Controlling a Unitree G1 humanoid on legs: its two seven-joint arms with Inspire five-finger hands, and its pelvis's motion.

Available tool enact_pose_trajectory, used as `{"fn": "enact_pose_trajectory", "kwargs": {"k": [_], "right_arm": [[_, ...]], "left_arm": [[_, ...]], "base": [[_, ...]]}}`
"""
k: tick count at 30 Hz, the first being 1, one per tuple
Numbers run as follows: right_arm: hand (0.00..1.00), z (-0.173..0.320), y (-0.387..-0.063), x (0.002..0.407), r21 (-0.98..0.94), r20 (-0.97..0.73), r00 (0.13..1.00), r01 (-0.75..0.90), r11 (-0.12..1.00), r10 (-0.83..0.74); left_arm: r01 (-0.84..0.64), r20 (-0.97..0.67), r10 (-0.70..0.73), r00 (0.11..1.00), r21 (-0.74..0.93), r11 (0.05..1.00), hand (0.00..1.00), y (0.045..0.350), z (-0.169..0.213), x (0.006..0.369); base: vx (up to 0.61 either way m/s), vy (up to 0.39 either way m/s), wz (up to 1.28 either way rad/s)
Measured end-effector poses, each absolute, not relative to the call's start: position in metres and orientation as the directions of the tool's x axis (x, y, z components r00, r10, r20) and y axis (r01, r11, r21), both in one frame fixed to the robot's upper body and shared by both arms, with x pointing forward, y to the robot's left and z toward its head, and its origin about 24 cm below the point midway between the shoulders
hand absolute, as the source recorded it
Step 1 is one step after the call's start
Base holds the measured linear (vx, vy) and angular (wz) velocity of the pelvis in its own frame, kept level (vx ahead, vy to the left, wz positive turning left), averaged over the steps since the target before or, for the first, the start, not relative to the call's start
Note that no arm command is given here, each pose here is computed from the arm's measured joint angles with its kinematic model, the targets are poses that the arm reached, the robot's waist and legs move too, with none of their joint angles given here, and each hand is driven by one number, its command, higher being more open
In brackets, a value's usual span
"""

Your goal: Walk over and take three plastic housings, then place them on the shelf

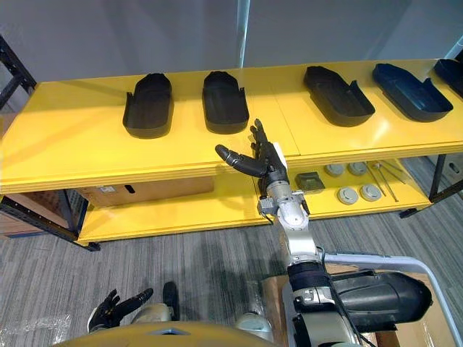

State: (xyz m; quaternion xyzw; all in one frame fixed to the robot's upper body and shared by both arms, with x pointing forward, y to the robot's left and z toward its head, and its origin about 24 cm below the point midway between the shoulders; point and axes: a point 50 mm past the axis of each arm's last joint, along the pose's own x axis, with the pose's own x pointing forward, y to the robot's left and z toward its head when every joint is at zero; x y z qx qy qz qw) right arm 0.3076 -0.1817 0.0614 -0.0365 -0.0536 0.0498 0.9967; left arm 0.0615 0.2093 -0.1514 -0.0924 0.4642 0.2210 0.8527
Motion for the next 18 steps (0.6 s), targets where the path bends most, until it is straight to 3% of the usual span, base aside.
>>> {"fn": "enact_pose_trajectory", "kwargs": {"k": [18], "right_arm": [[1.0,0.065,-0.185,0.325,-0.066,0.104,0.993,-0.055,0.996,0.062]], "left_arm": [[-0.457,-0.835,0.268,0.48,0.023,0.889,1.0,0.204,-0.152,0.063]], "base": [[0.0,-0.009,0.05]]}}
